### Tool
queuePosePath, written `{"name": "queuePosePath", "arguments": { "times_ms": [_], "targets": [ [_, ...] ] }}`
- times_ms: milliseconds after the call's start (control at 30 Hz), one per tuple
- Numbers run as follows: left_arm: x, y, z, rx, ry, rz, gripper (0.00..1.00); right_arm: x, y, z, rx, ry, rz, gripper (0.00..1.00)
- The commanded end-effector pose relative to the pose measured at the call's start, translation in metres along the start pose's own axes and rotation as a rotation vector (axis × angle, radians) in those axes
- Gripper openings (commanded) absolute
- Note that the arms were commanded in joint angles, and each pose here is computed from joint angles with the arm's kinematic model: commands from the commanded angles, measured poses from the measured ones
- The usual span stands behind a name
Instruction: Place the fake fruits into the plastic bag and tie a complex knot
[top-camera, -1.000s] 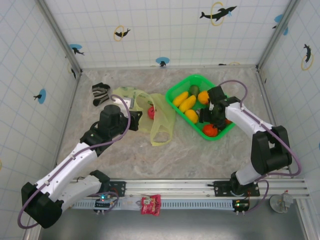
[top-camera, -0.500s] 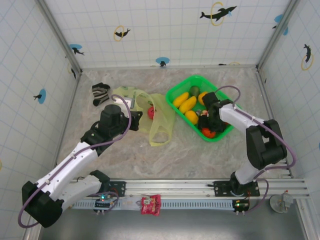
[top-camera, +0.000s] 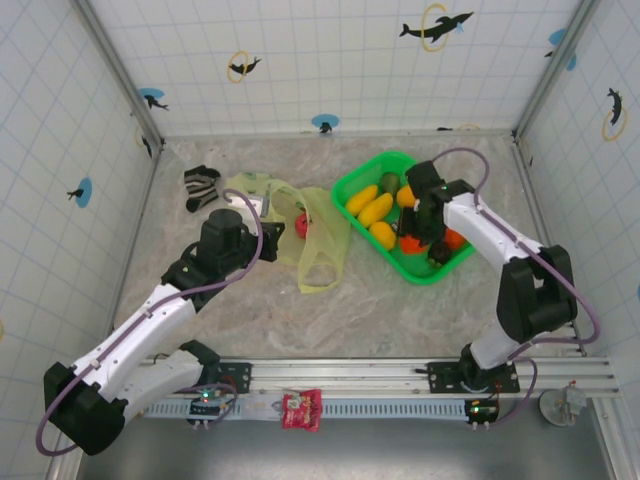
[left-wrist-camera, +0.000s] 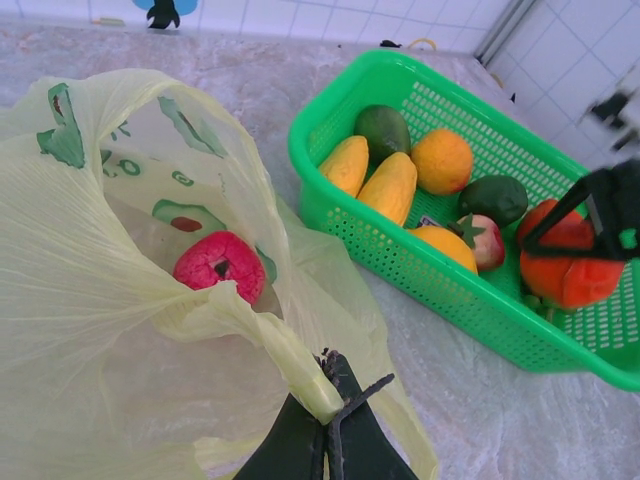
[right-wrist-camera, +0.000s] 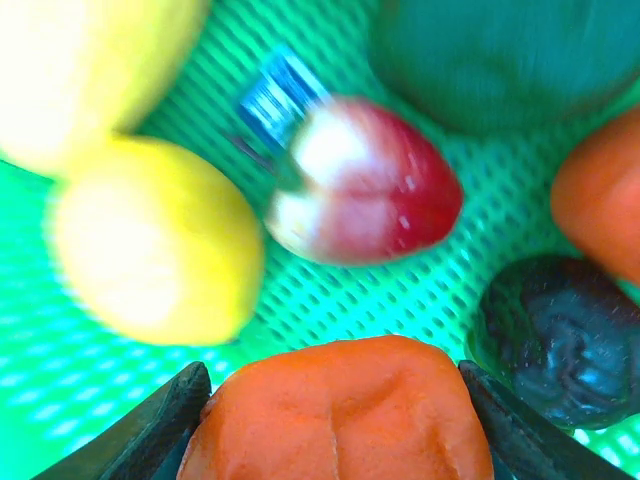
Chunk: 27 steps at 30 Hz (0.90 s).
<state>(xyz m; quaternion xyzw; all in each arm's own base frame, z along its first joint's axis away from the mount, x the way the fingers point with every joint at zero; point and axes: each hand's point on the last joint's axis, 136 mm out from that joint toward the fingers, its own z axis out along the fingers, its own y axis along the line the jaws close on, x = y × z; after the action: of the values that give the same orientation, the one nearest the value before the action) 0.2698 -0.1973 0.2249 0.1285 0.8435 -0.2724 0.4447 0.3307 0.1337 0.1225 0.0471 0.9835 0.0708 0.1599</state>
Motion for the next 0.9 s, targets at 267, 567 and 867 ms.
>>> {"name": "queuePosePath", "arguments": {
  "times_ms": [267,567,867],
  "targets": [
    [-0.021,-0.001,-0.009,-0.024,-0.06,0.003,0.0,-0.013,0.161,-0.083,-0.697,-0.165,-0.064,0.52],
    [-0.022,-0.001,-0.015,-0.022,-0.072,-0.003,0.0,0.009,0.271,-0.062,-0.883,-0.109,-0.139,0.52],
    [-0.027,-0.01,-0.018,0.018,-0.084,-0.009,0.0,-0.006,0.317,0.004,-0.682,-0.187,-0.115,0.53]
  ]
}}
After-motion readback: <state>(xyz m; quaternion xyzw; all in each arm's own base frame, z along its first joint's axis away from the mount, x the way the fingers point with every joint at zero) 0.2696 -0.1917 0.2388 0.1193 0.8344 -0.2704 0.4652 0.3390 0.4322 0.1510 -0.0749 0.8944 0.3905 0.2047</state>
